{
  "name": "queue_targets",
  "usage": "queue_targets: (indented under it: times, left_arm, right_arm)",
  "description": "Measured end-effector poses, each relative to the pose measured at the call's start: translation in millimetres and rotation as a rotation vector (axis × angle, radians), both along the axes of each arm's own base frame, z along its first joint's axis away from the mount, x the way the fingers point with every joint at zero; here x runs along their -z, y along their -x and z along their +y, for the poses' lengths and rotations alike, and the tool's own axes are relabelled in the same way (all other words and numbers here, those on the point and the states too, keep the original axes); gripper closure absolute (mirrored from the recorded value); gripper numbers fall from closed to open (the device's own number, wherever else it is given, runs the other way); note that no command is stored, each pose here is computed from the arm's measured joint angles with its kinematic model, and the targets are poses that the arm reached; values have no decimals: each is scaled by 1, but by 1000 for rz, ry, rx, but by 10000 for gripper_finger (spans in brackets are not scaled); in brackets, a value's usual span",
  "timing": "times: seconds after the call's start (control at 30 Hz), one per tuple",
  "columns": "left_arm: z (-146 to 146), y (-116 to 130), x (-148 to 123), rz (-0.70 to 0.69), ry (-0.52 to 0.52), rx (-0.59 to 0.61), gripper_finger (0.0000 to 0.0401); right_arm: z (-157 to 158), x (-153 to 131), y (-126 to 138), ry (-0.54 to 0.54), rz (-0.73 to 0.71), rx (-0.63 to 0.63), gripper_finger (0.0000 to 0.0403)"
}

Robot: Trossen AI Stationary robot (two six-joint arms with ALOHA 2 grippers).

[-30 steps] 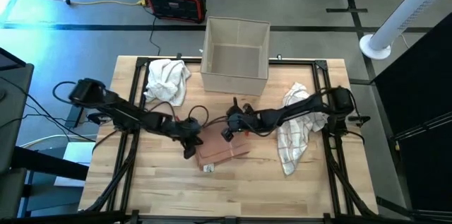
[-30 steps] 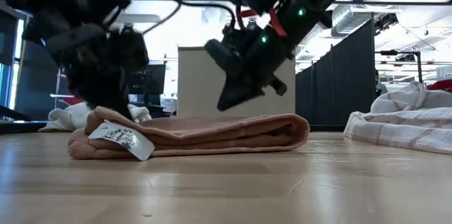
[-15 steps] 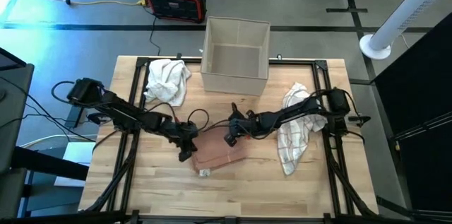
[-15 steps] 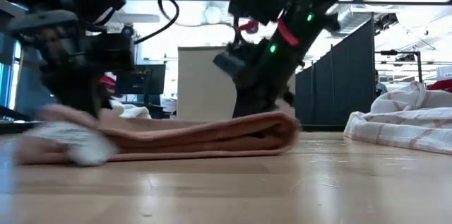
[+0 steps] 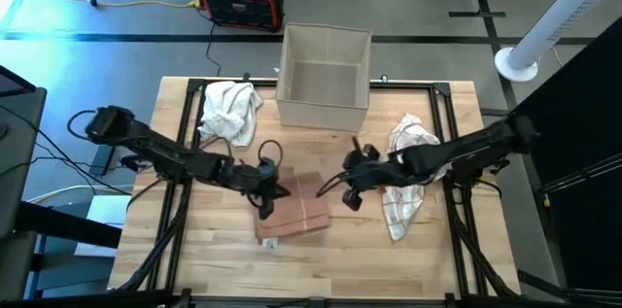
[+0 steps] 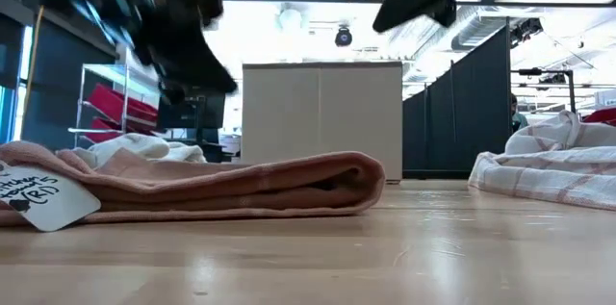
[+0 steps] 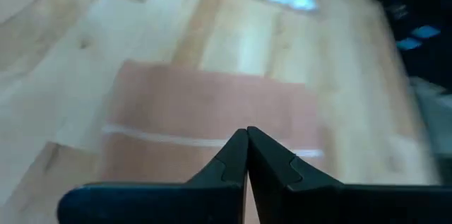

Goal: Fold towel
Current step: Fold the brown towel

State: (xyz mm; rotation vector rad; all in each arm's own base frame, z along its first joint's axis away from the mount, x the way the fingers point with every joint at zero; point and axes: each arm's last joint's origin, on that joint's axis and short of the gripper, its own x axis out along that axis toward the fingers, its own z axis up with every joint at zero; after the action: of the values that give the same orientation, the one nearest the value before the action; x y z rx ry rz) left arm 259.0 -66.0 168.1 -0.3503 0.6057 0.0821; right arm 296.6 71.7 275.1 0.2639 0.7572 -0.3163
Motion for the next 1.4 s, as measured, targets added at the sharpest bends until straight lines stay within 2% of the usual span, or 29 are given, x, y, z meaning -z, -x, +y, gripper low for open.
queue_targets:
  times: [0.07, 0.17, 0.3, 0.47, 0.63, 0.8, 0.97, 1.3, 1.4]
  left_arm:
    - [0, -7, 16, 37, -12, 12, 401]
    - [-5, -11, 38, 121, 37, 85, 401]
    - [-17, 2, 53, 295, 91, 196, 401]
    - [-32, 29, 44, 472, 106, 308, 401]
    - [-38, 61, 30, 609, 60, 391, 401]
    - [-35, 84, 23, 765, 36, 363, 401]
    - [-34, 94, 24, 854, 32, 323, 401]
    - [-52, 109, 25, 956, 171, 105, 401]
    - [-61, 118, 25, 991, 183, 91, 401]
  right_arm:
    - [0, -5, 3, 27, -19, 2, 403]
    - [-1, -6, 4, 36, -20, 11, 403]
    - [-1, -5, 5, 30, -7, 15, 403]
    - [0, -2, 9, 26, 30, 17, 403]
    - [-1, -2, 10, 39, 44, 22, 403]
    - [-1, -2, 10, 41, 44, 21, 403]
    - [-1, -2, 10, 57, 45, 25, 403]
    - [2, -1, 12, 79, 55, 37, 403]
    - [3, -1, 14, 106, 56, 49, 403]
